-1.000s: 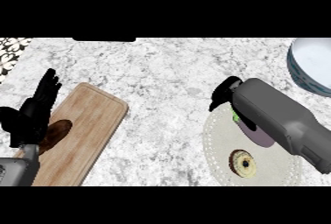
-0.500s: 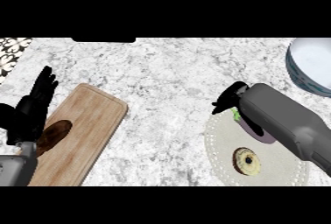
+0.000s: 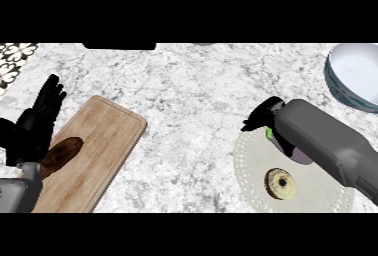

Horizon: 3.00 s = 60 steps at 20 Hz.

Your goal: Pick the eggplant from the placemat and place it in the bowl

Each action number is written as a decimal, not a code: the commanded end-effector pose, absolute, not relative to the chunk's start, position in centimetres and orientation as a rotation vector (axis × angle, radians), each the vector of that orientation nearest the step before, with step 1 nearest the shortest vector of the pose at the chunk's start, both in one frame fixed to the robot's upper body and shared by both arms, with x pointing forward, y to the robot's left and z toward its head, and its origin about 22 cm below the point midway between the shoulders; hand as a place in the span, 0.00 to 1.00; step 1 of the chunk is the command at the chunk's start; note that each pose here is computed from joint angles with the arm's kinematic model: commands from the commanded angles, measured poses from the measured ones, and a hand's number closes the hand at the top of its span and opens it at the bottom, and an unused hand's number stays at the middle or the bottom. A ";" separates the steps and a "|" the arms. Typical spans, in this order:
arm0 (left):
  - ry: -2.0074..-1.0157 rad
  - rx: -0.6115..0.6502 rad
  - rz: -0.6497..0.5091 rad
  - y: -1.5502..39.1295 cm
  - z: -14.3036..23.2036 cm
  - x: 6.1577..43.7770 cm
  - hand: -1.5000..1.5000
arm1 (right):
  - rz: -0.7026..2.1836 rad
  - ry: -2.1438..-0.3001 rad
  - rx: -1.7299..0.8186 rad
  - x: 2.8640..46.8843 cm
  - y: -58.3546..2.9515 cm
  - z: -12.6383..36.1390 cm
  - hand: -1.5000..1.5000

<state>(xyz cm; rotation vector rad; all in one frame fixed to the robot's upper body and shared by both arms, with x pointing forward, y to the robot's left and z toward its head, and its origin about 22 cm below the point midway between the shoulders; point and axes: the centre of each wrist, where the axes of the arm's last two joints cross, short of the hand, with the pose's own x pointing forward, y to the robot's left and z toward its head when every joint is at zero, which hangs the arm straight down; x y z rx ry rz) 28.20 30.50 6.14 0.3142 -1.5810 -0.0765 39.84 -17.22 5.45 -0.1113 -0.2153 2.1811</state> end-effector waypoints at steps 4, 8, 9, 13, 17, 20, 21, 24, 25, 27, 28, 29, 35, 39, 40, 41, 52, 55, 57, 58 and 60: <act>-1.577 0.317 -0.079 29.6 5.7 28.8 0.50 | 2.144 -0.089 0.078 38.0 -19.1 1.5 1.00; -1.591 0.310 -0.099 30.5 6.0 27.6 0.50 | 2.121 -0.096 0.078 38.1 -19.5 0.9 1.00; -1.574 0.308 -0.085 30.0 6.5 28.0 0.50 | 2.146 -0.115 0.080 37.1 -18.9 -0.2 1.00; -1.575 0.312 -0.086 28.7 5.3 28.8 0.50 | 2.137 -0.179 0.039 37.5 -18.5 0.5 1.00; -1.575 0.321 -0.086 30.6 5.3 27.7 0.50 | 1.957 -0.350 -0.242 39.8 -19.9 2.4 1.00; -1.563 0.347 -0.070 30.9 5.7 27.9 0.50 | 1.539 -0.502 -0.565 43.3 -28.6 10.1 1.00; -1.556 0.339 -0.060 30.7 5.2 27.7 0.50 | 1.431 -0.554 -0.641 43.8 -29.9 12.0 1.00; -1.564 0.334 -0.063 30.9 5.4 27.7 0.50 | 1.117 -0.621 -0.840 44.5 -32.2 14.9 1.00; -1.563 0.334 -0.058 30.8 5.3 27.8 0.50 | 1.008 -0.651 -0.904 44.9 -32.3 16.3 1.00; -1.582 0.313 -0.077 30.3 6.0 28.3 0.50 | 0.849 -0.672 -1.024 45.9 -30.1 17.3 1.00; -1.576 0.306 -0.081 29.8 5.8 28.4 0.50 | 0.773 -0.700 -1.113 46.1 -29.4 18.3 1.00; -1.591 0.307 -0.096 29.9 6.4 28.5 0.50 | 0.691 -0.721 -1.185 46.4 -29.2 19.4 1.00; -1.570 0.312 -0.099 29.3 5.2 28.6 0.50 | 0.301 -0.901 -1.553 47.3 -25.2 25.1 1.00; -1.587 0.314 -0.091 29.8 5.6 28.3 0.50 | 0.143 -0.918 -1.611 47.7 -23.6 24.5 1.00; -1.602 0.304 -0.081 29.4 5.8 28.6 0.50 | 0.132 -0.890 -1.637 47.9 -21.6 26.4 1.00; -1.602 0.302 -0.104 29.4 6.5 29.2 0.50 | 0.112 -0.892 -1.643 47.7 -24.1 27.2 1.00; -1.588 0.296 -0.090 29.6 6.3 29.3 0.50 | -0.003 -0.924 -1.572 46.2 -33.1 24.9 1.00; -1.585 0.320 -0.097 31.1 6.5 28.2 0.50 | -0.036 -0.935 -1.571 45.0 -36.5 21.1 1.00; -1.590 0.293 -0.105 29.5 6.1 28.0 0.50 | -0.047 -0.934 -1.573 44.2 -38.6 21.1 1.00; -1.590 0.305 -0.094 30.3 6.1 28.4 0.50 | -0.031 -0.934 -1.556 43.7 -39.5 19.9 1.00; -1.602 0.307 -0.095 29.1 6.0 29.1 0.50 | -0.054 -0.934 -1.571 42.8 -41.8 21.1 1.00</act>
